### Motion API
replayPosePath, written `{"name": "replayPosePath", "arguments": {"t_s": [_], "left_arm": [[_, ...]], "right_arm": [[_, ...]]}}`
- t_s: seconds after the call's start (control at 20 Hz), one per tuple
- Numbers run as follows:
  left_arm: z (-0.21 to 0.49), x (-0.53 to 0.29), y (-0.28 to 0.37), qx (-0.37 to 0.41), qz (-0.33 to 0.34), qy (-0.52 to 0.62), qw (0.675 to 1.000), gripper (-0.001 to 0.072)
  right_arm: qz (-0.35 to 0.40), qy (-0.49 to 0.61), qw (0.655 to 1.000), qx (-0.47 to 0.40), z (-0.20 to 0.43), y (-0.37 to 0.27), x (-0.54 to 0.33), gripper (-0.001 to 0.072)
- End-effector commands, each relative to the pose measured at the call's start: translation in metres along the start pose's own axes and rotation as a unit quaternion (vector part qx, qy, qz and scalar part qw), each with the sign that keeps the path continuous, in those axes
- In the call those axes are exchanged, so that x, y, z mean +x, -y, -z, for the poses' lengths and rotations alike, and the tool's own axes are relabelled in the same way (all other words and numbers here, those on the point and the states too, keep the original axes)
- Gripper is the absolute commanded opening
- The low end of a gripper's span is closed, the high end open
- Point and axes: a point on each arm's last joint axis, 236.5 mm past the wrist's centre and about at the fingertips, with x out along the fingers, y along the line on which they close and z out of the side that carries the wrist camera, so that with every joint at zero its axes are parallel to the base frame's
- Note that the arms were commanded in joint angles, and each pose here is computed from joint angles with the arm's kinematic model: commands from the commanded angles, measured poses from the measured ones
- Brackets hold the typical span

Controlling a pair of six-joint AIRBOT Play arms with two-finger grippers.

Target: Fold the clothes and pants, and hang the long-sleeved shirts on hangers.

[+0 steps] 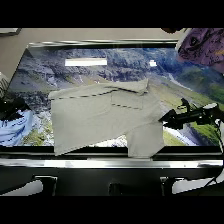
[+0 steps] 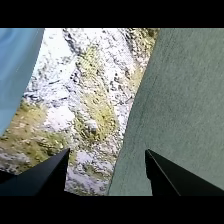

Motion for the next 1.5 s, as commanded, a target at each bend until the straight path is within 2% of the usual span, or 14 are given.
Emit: {"name": "replayPosePath", "arguments": {"t_s": [0.0, 0.05, 0.2, 0.3, 0.4, 0.55, 0.7, 1.1, 1.45], "left_arm": [[0.016, 0.002, -0.004, -0.004, -0.001, -0.029, 1.000, 0.0532], [0.024, 0.004, -0.012, -0.009, -0.001, -0.037, 0.999, 0.0532], [0.067, 0.021, -0.025, -0.040, 0.065, -0.066, 0.995, 0.0532], [0.106, 0.034, -0.026, -0.073, 0.134, -0.089, 0.984, 0.0532], [0.144, 0.052, -0.032, -0.124, 0.165, -0.122, 0.971, 0.0532], [0.186, 0.075, -0.032, -0.154, 0.176, -0.166, 0.958, 0.0532], [0.200, 0.086, -0.032, -0.170, 0.176, -0.174, 0.954, 0.0532], [0.215, 0.098, -0.021, -0.132, 0.167, -0.188, 0.959, 0.0531], [0.225, 0.099, -0.009, -0.096, 0.162, -0.206, 0.960, 0.0529]], "right_arm": [[-0.001, 0.025, 1.000, -0.005, -0.007, 0.007, 0.010, 0.0372], [0.001, 0.027, 1.000, -0.002, -0.006, 0.009, 0.012, 0.0346], [0.005, 0.034, 0.999, -0.013, -0.008, 0.013, 0.014, 0.0037], [0.006, 0.038, 0.999, -0.014, -0.010, 0.013, 0.013, 0.0038], [0.004, 0.039, 0.999, -0.014, -0.010, 0.012, 0.013, 0.0038], [-0.004, 0.031, 0.999, -0.013, -0.006, 0.008, 0.013, 0.0038], [-0.010, 0.021, 1.000, -0.009, -0.001, 0.005, 0.014, 0.0038], [-0.043, 0.020, 0.999, -0.003, -0.001, -0.010, 0.013, 0.0038], [-0.034, 0.046, 0.998, -0.019, -0.007, -0.018, 0.000, 0.0038]]}}
